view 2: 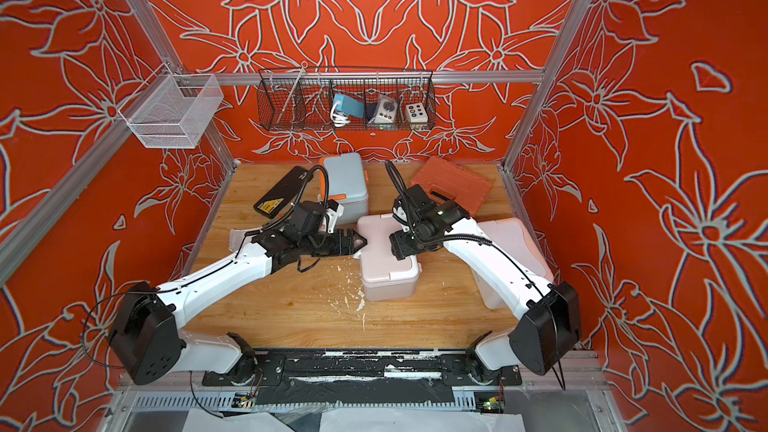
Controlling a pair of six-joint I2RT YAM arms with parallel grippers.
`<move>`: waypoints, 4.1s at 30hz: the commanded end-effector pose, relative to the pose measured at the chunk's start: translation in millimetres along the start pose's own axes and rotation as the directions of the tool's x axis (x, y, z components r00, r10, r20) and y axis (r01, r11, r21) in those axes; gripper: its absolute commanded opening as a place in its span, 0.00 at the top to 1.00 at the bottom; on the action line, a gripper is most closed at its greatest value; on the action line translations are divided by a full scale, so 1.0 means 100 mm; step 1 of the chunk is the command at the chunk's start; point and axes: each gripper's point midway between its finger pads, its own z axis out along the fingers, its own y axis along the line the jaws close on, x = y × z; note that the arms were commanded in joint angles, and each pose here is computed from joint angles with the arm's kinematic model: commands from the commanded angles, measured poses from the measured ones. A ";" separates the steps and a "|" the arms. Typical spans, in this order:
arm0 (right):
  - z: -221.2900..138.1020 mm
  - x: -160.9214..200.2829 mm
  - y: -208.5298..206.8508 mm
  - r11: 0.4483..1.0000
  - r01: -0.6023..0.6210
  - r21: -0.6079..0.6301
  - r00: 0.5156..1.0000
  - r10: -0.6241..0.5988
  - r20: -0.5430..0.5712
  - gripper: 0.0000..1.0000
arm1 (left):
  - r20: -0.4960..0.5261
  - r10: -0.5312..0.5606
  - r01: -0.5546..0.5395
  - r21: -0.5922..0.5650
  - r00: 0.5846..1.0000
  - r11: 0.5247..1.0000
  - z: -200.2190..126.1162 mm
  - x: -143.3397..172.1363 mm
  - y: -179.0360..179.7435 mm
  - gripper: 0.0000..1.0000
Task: Open first aid kits and take out gauze
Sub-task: Open the fastener of the first aid kit, then move the first aid kit to the center of the board, then open the lid of the first aid kit.
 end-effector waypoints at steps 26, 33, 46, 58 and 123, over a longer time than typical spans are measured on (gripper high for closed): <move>0.14 0.18 -0.07 0.999 0.020 0.031 0.997 -0.018 -0.077 0.29 | -0.036 -0.114 0.109 -0.121 0.993 0.987 -0.06 0.37 0.80 0.16; -0.02 0.08 -0.05 0.999 0.017 0.027 1.000 -0.017 -0.022 0.26 | 0.000 -0.086 0.086 -0.024 0.996 0.996 -0.25 0.23 0.51 0.14; -0.24 -0.25 -0.34 0.990 -0.128 -0.051 0.976 0.135 0.169 0.12 | 0.033 -0.089 0.072 0.340 0.995 0.938 -0.74 0.06 -0.25 0.09; 0.26 -0.12 0.10 0.925 -0.144 -0.351 0.988 0.151 -0.006 0.17 | 0.021 -0.118 0.101 0.374 0.993 0.922 -0.73 0.11 -0.19 0.09; 0.24 0.02 0.54 0.921 -0.093 -0.378 0.994 0.105 0.009 0.23 | -0.147 -0.234 0.276 0.454 0.961 0.847 -0.49 0.22 -0.10 0.09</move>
